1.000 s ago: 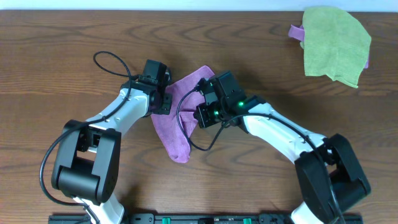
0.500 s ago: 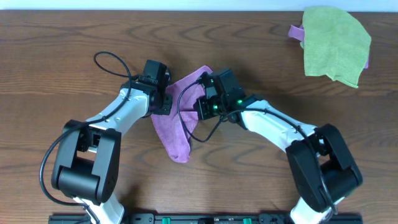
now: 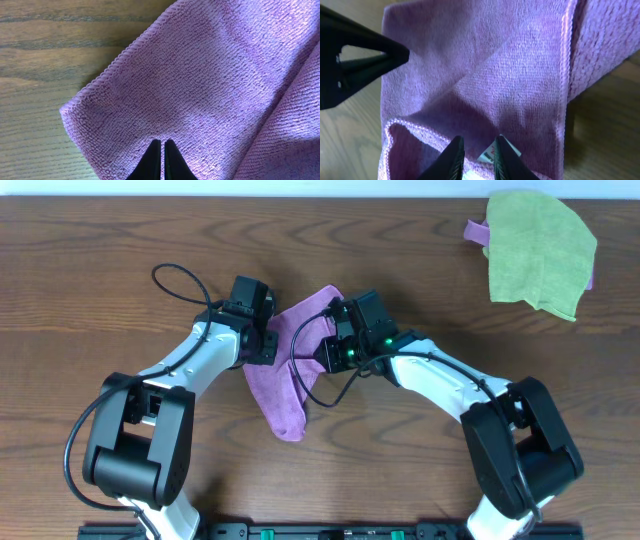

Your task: Fold the cloth

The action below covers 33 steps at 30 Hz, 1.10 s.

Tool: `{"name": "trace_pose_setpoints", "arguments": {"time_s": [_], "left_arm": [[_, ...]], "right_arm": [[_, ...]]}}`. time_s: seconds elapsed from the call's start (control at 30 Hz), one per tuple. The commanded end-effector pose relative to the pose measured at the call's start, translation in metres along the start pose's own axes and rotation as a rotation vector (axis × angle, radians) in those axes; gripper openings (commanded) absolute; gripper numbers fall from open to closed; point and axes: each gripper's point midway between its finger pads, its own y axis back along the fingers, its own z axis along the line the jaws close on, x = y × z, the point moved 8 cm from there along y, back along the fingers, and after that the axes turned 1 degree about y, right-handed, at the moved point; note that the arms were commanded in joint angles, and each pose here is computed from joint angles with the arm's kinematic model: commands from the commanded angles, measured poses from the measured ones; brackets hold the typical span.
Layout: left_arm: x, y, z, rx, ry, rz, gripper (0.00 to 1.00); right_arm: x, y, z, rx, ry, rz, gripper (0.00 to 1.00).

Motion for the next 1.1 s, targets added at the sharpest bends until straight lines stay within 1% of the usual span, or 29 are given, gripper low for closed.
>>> {"name": "trace_pose_setpoints", "arguments": {"time_s": [0.0, 0.2, 0.27, 0.5, 0.77, 0.97, 1.07], "left_arm": [[-0.004, 0.000, 0.000, 0.004, -0.014, 0.000, 0.06], [-0.003, 0.000, 0.000, 0.004, -0.015, 0.000, 0.06], [-0.004, 0.000, 0.000, 0.003, -0.014, 0.000, 0.06], [-0.003, -0.001, 0.001, 0.003, -0.015, 0.002, 0.06], [-0.003, -0.001, 0.000, 0.003, -0.015, 0.002, 0.06], [-0.003, -0.001, 0.000, 0.003, -0.015, 0.002, 0.06], [-0.003, -0.001, 0.000, 0.003, -0.015, 0.002, 0.06]], "right_arm": [[0.000, -0.003, 0.002, -0.041, 0.003, 0.025, 0.31], [0.004, -0.003, 0.005, -0.083, 0.000, 0.054, 0.40], [0.006, -0.002, 0.007, -0.107, 0.011, 0.069, 0.41], [0.015, -0.001, 0.005, -0.092, 0.053, 0.120, 0.49], [0.022, 0.000, 0.002, -0.074, 0.126, 0.157, 0.52], [0.027, 0.001, -0.009, 0.041, 0.204, 0.185, 0.52], [0.020, 0.006, -0.011, 0.099, 0.247, 0.189, 0.53]]}}
